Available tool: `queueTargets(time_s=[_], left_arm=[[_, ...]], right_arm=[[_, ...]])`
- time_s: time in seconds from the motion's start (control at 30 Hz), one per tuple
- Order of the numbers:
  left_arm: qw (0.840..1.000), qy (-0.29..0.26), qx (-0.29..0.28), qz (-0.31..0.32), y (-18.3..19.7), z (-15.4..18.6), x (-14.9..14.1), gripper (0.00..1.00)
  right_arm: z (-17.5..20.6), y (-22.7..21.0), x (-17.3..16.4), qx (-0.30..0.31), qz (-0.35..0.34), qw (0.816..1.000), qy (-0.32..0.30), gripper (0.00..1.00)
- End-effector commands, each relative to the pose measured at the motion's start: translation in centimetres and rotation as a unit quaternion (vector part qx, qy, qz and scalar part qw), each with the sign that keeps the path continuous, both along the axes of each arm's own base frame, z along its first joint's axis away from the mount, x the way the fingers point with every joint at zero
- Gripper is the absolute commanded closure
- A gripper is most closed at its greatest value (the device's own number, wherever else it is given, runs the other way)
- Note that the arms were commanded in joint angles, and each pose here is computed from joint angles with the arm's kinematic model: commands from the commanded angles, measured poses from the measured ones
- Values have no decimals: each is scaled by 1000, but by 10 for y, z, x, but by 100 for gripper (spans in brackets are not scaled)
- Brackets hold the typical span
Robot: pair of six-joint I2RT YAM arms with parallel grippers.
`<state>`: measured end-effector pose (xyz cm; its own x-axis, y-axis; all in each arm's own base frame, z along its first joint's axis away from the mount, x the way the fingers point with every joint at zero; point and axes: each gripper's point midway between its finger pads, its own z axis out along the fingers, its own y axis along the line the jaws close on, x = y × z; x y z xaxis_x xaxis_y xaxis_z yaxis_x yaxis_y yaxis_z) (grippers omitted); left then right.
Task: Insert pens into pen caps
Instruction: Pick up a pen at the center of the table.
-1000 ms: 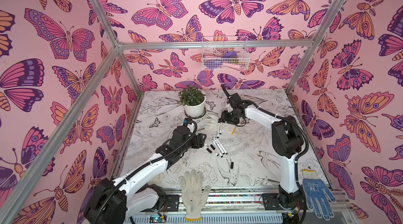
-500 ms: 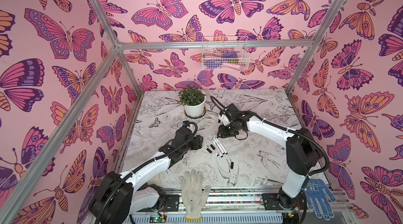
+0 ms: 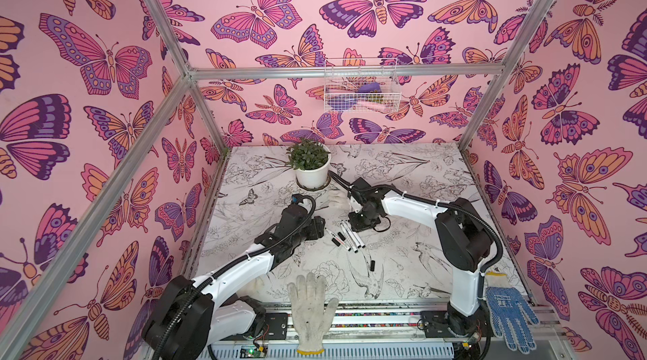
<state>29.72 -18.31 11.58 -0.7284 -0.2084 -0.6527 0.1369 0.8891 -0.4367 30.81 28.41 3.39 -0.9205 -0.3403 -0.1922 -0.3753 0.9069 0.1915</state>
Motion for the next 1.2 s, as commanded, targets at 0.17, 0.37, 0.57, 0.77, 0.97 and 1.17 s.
queueTargets(time_s=[0.17, 0.37, 0.57, 0.77, 0.97, 1.17], left_arm=[[1000, 2, 4, 10, 6, 0, -1, 29], [1000, -2, 3, 8, 5, 2, 0, 29], [1000, -2, 3, 8, 5, 3, 0, 28], [1000, -9, 2, 0, 4, 6, -1, 28], [999, -18, -2, -27, -2, 12, -5, 28], [996, -55, -22, -73, -12, 32, -13, 27]], right_arm=[[-8, -4, 9, -44, 19, 999, -12, 65], [-19, -7, 0, -85, 39, 995, -17, 66], [-27, 1, -10, -100, 61, 993, -21, 75], [-16, 3, -9, -100, 70, 992, -37, 90], [36, 17, -1, -50, 76, 993, -75, 96], [110, 38, 19, 63, 46, 989, -124, 100]])
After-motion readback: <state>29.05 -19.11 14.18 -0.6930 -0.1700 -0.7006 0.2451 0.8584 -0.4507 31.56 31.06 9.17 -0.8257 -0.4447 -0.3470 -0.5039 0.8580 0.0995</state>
